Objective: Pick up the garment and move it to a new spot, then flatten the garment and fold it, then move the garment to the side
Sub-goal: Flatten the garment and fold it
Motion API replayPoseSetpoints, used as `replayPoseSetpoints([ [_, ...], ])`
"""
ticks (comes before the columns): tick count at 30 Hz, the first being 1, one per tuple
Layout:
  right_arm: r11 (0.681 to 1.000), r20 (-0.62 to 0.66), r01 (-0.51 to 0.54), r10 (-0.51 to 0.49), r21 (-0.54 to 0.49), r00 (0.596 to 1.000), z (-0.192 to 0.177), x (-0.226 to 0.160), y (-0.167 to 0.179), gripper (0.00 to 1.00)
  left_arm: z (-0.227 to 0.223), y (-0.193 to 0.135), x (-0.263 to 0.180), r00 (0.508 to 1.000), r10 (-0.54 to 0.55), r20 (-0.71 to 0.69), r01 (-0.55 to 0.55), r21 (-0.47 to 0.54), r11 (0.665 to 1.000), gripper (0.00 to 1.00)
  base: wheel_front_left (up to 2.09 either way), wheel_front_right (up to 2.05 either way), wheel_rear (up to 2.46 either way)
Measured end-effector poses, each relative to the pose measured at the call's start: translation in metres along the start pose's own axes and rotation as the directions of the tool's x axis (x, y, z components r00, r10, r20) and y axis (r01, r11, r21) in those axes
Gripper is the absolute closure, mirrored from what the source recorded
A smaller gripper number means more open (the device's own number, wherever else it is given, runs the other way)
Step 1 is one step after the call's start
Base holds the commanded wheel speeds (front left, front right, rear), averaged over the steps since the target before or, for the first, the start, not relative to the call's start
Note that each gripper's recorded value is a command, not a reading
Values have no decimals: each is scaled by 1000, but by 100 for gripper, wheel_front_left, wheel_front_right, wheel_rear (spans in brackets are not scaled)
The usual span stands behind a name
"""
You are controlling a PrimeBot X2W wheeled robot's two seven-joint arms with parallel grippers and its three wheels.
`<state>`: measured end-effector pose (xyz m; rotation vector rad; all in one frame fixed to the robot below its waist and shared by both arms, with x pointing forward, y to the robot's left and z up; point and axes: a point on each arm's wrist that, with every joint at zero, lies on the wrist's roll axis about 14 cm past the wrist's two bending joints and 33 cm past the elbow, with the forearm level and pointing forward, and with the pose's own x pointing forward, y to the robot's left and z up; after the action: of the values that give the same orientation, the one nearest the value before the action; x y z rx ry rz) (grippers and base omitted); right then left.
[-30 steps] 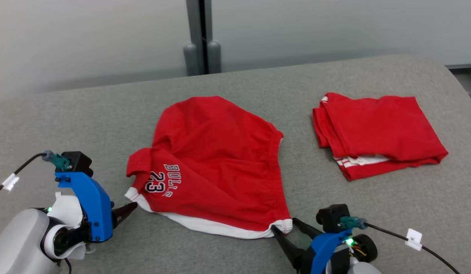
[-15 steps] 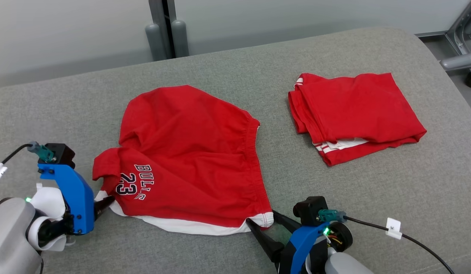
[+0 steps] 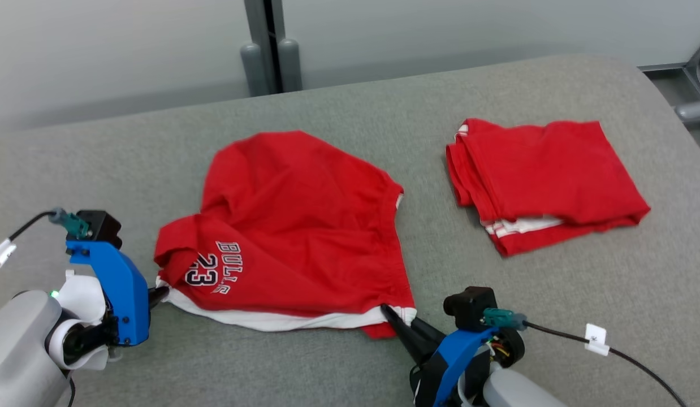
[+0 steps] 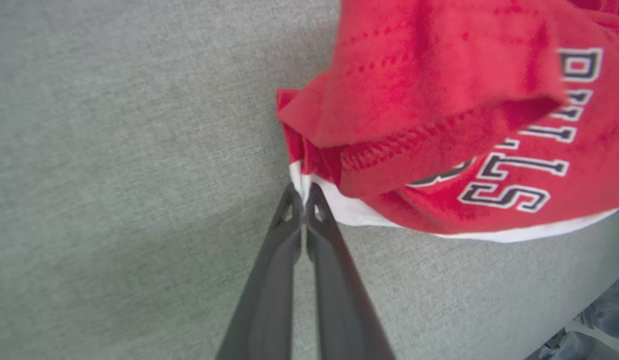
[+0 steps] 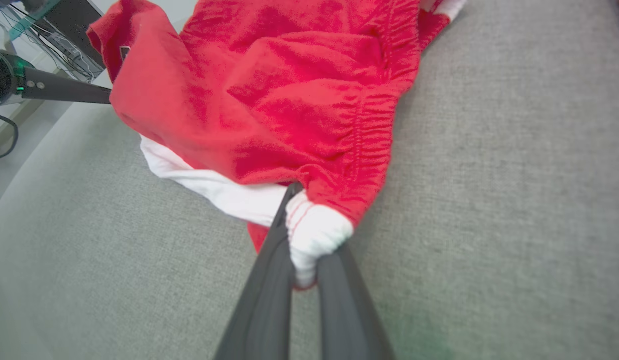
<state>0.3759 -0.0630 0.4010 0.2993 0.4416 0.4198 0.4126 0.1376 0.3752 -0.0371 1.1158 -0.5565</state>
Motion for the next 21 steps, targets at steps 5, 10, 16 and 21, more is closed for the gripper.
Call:
replayPoseSetpoints([
  [5, 999, 109, -40, 43, -22, 993, 30, -8, 11, 100, 16, -9, -35, 990, -8, 142, 10, -10, 1000, 100, 0, 0, 0],
  [10, 994, 212, -95, 106, -58, 972, 67, -20, 21, 100, 33, -20, -71, 961, -51, 273, 66, -46, 997, 100, 0, 0, 0],
  [16, 987, 261, -119, 144, -110, 955, 114, -20, 13, 100, 63, -27, -97, 914, -119, 388, 159, -73, 985, 100, 0, 0, 0],
  [21, 983, 278, -164, 180, -80, 943, 164, 6, 8, 100, 117, -18, -94, 878, -117, 463, 124, 15, 992, 100, 0, 0, 0],
])
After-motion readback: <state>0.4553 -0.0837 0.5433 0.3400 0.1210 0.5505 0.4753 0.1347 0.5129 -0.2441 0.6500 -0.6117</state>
